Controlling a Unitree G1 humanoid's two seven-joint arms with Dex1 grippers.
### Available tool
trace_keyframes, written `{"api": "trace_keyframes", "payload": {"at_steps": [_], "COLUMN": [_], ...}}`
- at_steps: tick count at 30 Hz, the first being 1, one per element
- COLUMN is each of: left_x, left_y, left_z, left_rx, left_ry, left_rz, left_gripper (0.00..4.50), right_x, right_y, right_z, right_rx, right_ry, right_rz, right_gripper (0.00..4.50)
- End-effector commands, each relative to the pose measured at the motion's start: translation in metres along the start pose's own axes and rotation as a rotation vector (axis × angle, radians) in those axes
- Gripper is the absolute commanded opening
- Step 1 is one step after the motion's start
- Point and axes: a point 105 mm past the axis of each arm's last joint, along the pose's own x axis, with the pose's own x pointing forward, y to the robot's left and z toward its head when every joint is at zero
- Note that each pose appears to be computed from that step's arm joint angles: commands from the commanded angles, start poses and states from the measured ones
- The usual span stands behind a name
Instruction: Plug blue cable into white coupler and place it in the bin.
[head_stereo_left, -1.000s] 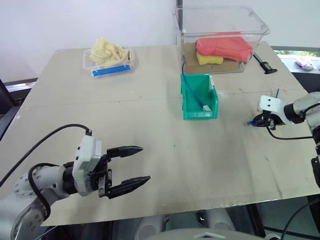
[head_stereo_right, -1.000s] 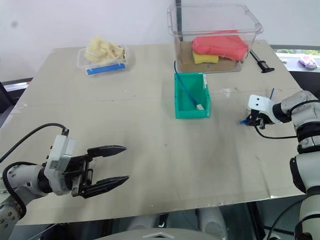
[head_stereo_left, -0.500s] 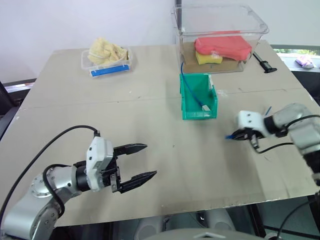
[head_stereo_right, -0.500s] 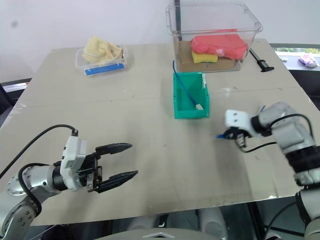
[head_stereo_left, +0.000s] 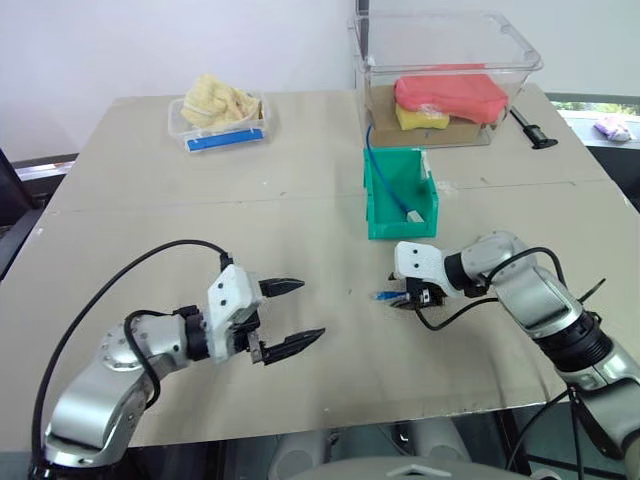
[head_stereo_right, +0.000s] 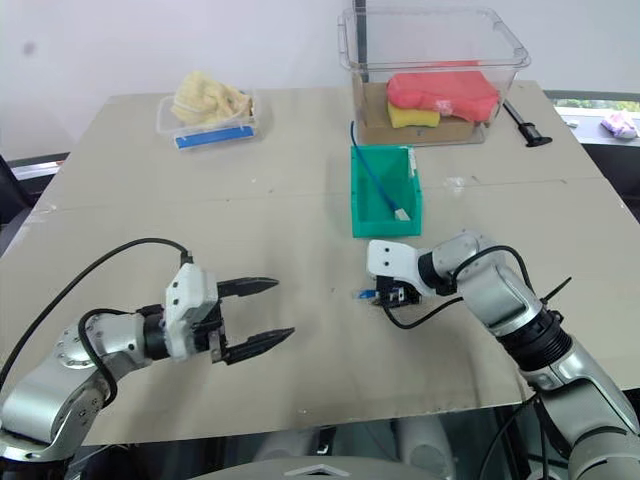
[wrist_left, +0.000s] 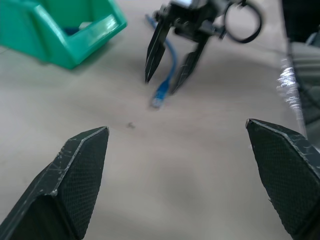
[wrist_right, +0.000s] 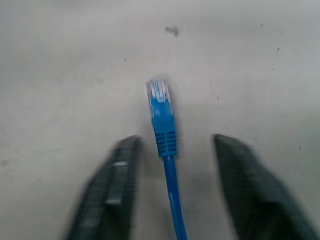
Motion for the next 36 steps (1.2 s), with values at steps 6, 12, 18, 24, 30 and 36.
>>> {"api": "trace_keyframes", "payload": {"at_steps": [6,12,18,24,30,36], "left_x": [0.034,0.062,0.090,0.112,0.125,0.122], "left_y": [-0.001,0.008,0.021,0.026,0.019,0.015], "left_z": [0.009,0.002,-0.002,-0.008,-0.015,-0.027], "left_rx": [0.018,0.131,0.185,0.215,0.283,0.304], "left_ry": [0.015,0.095,0.143,0.188,0.220,0.229], "left_rz": [-0.139,-0.209,-0.229,-0.266,-0.370,-0.415], "left_gripper": [4.50,4.50,4.50,4.50,2.29,0.07], "right_x": [-0.072,-0.099,-0.114,-0.122,-0.124,-0.115], "right_y": [0.028,0.063,0.089,0.096,0.096,0.097], "right_z": [0.018,-0.016,-0.035,-0.044,-0.039,-0.042], "right_rx": [0.069,0.060,0.090,0.114,0.120,0.174], "right_ry": [-0.370,-0.320,-0.248,-0.207,-0.209,-0.189], "right_rz": [-0.228,-0.438,-0.538,-0.593,-0.628,-0.645], "right_gripper": [4.47,4.47,4.47,4.47,4.50,4.50]}}
